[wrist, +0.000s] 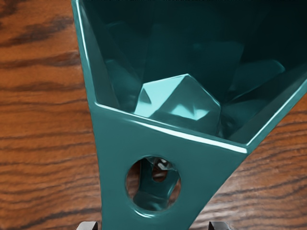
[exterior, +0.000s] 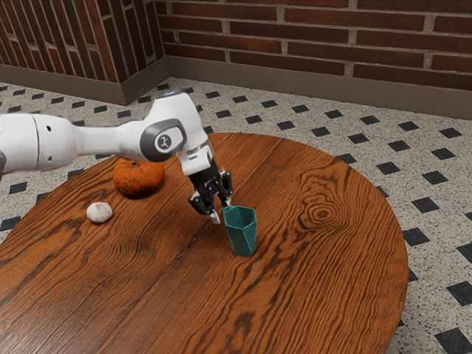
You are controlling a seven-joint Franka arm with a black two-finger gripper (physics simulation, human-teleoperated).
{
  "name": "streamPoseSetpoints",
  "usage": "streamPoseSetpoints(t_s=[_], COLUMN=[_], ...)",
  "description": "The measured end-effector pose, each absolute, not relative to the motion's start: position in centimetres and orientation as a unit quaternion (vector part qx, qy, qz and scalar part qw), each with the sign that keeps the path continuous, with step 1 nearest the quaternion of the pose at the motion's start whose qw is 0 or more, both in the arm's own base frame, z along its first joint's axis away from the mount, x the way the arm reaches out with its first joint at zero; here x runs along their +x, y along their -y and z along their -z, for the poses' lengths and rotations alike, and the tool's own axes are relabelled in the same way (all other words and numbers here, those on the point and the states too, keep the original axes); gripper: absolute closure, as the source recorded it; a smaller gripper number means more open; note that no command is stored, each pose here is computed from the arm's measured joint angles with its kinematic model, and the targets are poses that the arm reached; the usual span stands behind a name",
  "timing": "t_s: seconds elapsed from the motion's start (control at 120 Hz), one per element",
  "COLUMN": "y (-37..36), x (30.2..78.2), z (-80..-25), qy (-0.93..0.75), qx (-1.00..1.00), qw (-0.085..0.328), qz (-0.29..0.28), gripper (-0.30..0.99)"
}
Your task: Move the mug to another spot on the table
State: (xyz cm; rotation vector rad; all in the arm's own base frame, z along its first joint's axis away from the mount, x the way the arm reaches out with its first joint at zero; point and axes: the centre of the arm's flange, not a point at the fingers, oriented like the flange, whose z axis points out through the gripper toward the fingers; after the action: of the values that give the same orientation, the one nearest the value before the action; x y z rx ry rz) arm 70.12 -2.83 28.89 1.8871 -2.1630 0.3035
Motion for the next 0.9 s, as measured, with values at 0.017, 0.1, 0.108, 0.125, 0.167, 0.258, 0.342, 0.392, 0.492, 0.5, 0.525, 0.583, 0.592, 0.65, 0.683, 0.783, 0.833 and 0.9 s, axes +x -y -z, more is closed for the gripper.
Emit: streamPoseSetpoints(t_s=[0.017,0.1,0.108,0.125,0.167,0.258,0.342,0.392,0.492,0.5,0.525,0.583,0.592,0.65,0.683,0.783,0.833,0.9], y=[2.8,2.9,2.9,2.9,2.9,3.0,3.2,3.2,3.7,3.7,3.8,3.8,3.8,3.6,3.7,3.6,3.7,4.2], x=[70.1,70.2,70.2,70.2,70.3,70.4,70.4,70.5,70.5,70.5,70.5,70.5,70.5,70.5,70.4,70.4,70.1,69.2], z=[-28.8,-28.6,-28.6,-28.6,-28.5,-28.2,-28.1,-28.0,-27.9,-27.9,-27.9,-28.0,-28.0,-28.1,-28.5,-30.4,-31.4,-32.4], qy=[0.743,0.745,0.745,0.745,0.746,0.747,0.748,0.748,0.749,0.749,0.749,0.747,0.747,0.745,0.745,0.744,0.746,0.749], qx=[0.648,0.645,0.645,0.644,0.643,0.641,0.638,0.637,0.634,0.634,0.634,0.634,0.634,0.635,0.635,0.634,0.633,0.631], qw=[0.128,0.129,0.13,0.13,0.129,0.129,0.128,0.128,0.13,0.13,0.13,0.131,0.132,0.131,0.129,0.118,0.112,0.106], qz=[-0.105,-0.111,-0.112,-0.113,-0.116,-0.122,-0.129,-0.133,-0.142,-0.143,-0.145,-0.15,-0.151,-0.155,-0.159,-0.172,-0.174,-0.172], gripper=[0.44,0.49,0.5,0.51,0.52,0.55,0.56,0.57,0.59,0.6,0.61,0.64,0.64,0.67,0.68,0.71,0.72,0.73])
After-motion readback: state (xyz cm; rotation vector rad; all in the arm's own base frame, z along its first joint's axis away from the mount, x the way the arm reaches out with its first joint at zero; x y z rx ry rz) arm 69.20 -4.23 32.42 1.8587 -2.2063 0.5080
